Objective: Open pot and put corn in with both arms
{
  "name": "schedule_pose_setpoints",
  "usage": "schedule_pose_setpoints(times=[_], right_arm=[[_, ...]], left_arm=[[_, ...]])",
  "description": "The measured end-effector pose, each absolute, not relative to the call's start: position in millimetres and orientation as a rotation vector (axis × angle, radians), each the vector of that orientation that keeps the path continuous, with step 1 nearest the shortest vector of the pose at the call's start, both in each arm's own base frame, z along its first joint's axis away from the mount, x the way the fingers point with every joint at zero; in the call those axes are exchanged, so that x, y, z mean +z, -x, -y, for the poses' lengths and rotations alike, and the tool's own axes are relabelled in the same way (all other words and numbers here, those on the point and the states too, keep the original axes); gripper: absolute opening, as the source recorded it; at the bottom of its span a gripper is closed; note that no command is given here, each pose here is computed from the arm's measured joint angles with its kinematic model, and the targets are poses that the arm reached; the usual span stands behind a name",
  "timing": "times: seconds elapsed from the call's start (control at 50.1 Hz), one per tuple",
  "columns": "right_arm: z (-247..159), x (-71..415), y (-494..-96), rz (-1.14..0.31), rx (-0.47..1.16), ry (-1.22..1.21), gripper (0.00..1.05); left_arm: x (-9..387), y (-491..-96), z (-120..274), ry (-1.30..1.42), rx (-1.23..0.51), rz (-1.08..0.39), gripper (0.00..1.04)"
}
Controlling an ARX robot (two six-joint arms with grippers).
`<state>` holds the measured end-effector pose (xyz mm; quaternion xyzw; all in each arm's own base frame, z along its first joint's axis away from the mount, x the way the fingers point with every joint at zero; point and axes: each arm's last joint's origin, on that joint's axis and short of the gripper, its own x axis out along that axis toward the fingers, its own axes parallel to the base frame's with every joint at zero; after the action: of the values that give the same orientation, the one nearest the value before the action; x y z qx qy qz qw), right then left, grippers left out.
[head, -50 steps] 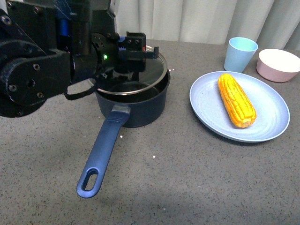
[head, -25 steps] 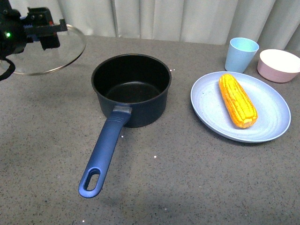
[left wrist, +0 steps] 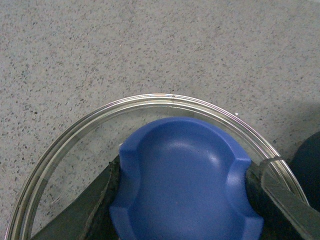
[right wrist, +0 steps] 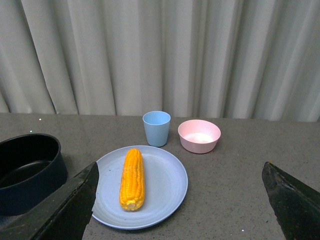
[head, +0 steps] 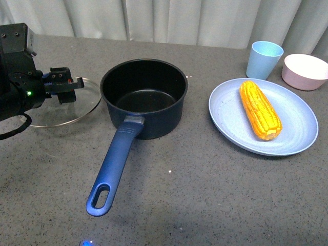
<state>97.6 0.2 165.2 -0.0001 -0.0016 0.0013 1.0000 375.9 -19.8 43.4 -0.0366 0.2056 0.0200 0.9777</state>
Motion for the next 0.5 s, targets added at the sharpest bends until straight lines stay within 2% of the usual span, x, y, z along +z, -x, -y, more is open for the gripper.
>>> schedule_pose_setpoints(times=[0.499], right_arm=[[-0.2, 165.2, -97.6, 0.003, 0.003, 0.000, 0.96]], left_arm=[[29.2, -379.0, 20.5, 0.093, 0.021, -0.493, 0.56]])
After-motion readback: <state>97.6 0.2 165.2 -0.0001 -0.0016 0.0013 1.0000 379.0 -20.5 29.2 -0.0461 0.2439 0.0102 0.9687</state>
